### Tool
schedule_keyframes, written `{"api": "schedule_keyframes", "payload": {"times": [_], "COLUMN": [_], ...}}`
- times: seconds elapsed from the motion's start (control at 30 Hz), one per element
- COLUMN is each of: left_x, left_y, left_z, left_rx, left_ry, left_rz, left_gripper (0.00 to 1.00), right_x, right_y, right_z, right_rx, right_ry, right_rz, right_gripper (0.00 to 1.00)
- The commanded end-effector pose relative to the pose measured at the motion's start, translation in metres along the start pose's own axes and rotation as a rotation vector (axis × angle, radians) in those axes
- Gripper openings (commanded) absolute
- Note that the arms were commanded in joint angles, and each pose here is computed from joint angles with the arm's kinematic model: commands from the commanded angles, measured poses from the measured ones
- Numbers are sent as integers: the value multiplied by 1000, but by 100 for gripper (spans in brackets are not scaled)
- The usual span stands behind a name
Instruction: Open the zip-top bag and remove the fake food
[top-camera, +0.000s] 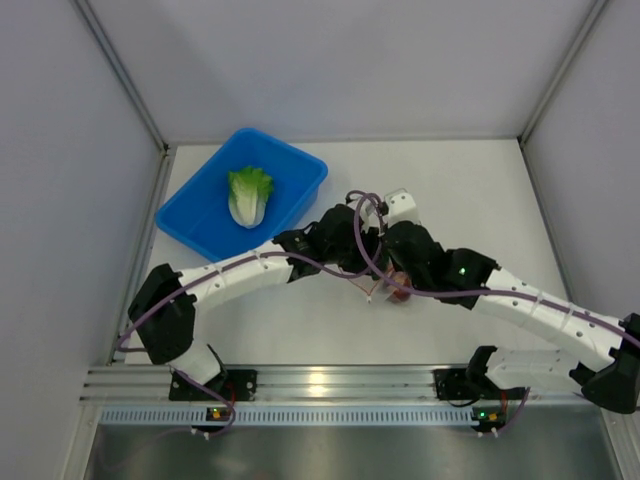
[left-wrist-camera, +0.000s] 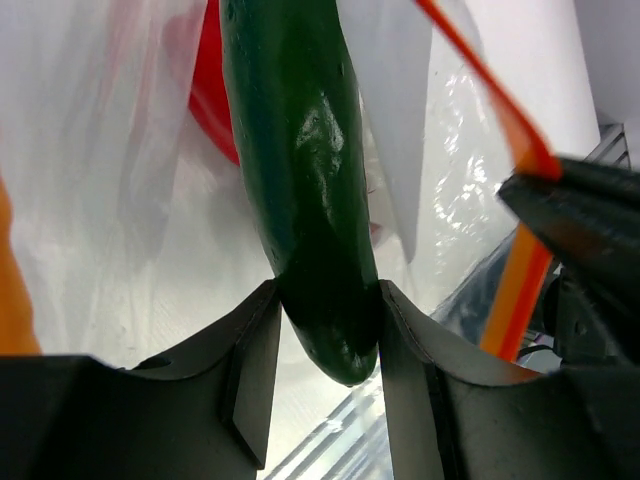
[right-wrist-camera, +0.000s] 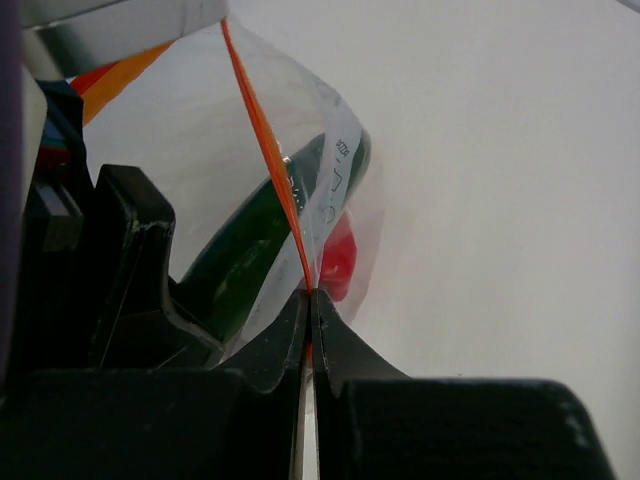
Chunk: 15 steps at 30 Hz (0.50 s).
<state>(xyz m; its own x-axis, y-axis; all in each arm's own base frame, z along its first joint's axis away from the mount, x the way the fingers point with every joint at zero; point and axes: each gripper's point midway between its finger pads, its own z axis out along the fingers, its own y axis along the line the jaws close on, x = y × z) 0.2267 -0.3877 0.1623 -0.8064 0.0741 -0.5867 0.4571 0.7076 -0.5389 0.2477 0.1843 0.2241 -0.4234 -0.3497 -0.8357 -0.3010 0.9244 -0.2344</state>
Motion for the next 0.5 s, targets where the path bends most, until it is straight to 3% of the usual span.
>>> {"api": "schedule_keyframes", "payload": {"times": [0.0, 0.33, 0.47], "left_x": [-41, -59, -56], "left_y": [-23, -17, -22], "left_z": [-5, 8, 12], "left_rx": [41, -8, 12], "left_ry": [-105, -127, -105], "left_rz": [-1, -60, -83], "left_gripper": [0, 0, 0], "right_x": [-2, -17, -13], "right_y": [21, 47, 45], "right_z": [0, -7, 0], "right_rx": [-72, -161, -111], "right_ry": [-17, -60, -44], "right_rz": [10, 108, 101], "right_gripper": [0, 0, 0]}}
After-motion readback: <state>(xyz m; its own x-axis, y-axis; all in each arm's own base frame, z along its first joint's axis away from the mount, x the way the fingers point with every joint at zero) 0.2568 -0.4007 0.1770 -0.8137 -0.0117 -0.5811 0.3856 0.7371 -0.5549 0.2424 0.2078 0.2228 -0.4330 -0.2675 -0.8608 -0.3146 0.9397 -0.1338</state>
